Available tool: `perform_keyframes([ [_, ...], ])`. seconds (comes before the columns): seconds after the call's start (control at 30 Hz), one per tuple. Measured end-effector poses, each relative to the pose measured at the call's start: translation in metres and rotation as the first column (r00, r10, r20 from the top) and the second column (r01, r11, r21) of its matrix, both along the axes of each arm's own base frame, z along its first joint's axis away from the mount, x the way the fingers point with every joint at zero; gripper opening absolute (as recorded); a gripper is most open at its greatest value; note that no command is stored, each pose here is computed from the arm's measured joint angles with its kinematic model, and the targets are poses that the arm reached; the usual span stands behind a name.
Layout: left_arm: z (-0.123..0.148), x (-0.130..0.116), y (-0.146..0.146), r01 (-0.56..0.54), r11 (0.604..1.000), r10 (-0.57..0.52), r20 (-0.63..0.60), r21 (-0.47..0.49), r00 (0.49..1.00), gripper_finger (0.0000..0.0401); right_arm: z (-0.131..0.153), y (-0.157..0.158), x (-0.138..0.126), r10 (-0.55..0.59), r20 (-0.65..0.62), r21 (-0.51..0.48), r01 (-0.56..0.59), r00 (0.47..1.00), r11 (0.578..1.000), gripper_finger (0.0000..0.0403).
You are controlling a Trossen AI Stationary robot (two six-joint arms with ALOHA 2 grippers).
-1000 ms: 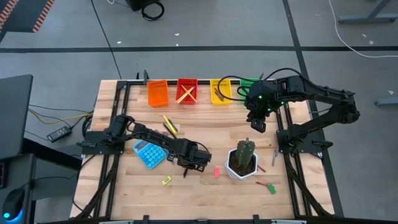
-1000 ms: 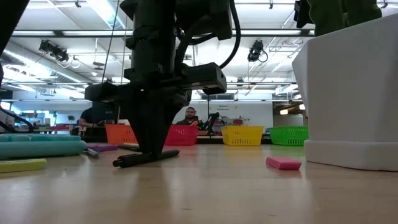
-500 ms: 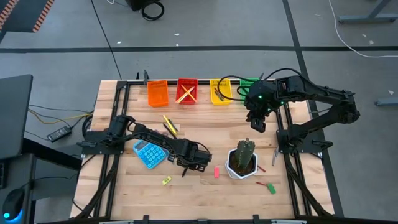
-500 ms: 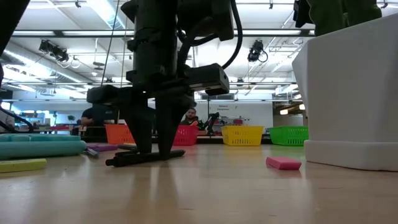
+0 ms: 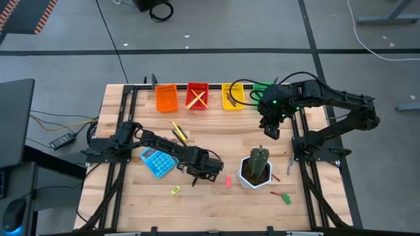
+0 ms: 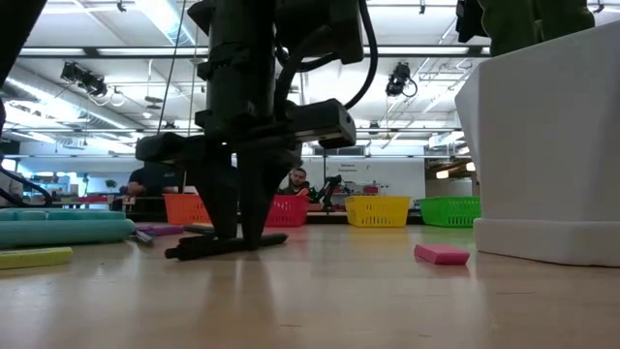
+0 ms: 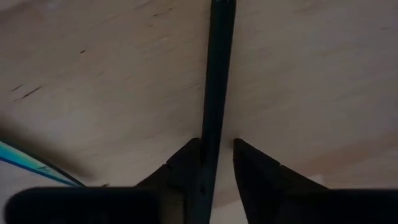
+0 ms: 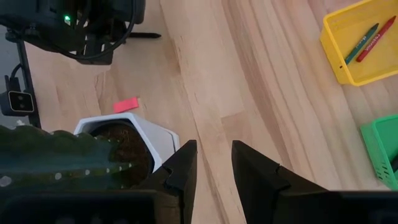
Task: Sort crayons/erasers/pens/pencils in bins
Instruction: Put the bottom black pen into the green bin
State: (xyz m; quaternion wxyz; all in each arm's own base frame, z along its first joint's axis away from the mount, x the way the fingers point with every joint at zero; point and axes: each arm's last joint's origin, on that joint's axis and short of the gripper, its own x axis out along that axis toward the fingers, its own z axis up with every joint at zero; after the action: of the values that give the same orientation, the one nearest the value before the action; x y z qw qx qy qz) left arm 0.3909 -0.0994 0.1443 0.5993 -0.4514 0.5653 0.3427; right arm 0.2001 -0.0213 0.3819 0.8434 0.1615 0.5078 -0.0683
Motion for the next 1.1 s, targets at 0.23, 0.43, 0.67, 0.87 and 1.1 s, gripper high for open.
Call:
perform_keyframes([
  [0.23, 0.001, 0.001, 0.000, 0.002, 1.000, -0.002, 0.013, 0.008, 1.000, 0.0028, 0.000, 0.000, 0.000, -0.001, 0.000, 0.000, 0.001, 1.000, 1.000, 0.0107],
  [0.43, 0.011, 0.004, 0.000, 0.024, 1.000, -0.024, 0.055, 0.009, 0.998, 0.0026, 0.000, 0.000, 0.000, -0.001, 0.000, 0.000, 0.001, 1.000, 1.000, 0.0107],
  [0.67, 0.037, 0.013, 0.005, 0.075, 0.996, -0.081, 0.129, 0.053, 0.988, 0.0007, 0.000, 0.000, 0.000, 0.005, 0.002, -0.003, -0.005, 1.000, 1.000, 0.0107],
  [0.87, 0.044, 0.016, 0.007, 0.076, 0.997, -0.076, 0.137, 0.011, 0.988, 0.0029, 0.000, 0.000, 0.000, 0.002, 0.003, -0.002, -0.002, 1.000, 1.000, 0.0107],
  [1.1, 0.039, 0.008, -0.014, 0.060, 0.998, -0.058, 0.111, -0.017, 0.992, 0.0077, 0.000, 0.000, 0.000, 0.000, 0.004, -0.001, 0.000, 1.000, 1.000, 0.0107],
])
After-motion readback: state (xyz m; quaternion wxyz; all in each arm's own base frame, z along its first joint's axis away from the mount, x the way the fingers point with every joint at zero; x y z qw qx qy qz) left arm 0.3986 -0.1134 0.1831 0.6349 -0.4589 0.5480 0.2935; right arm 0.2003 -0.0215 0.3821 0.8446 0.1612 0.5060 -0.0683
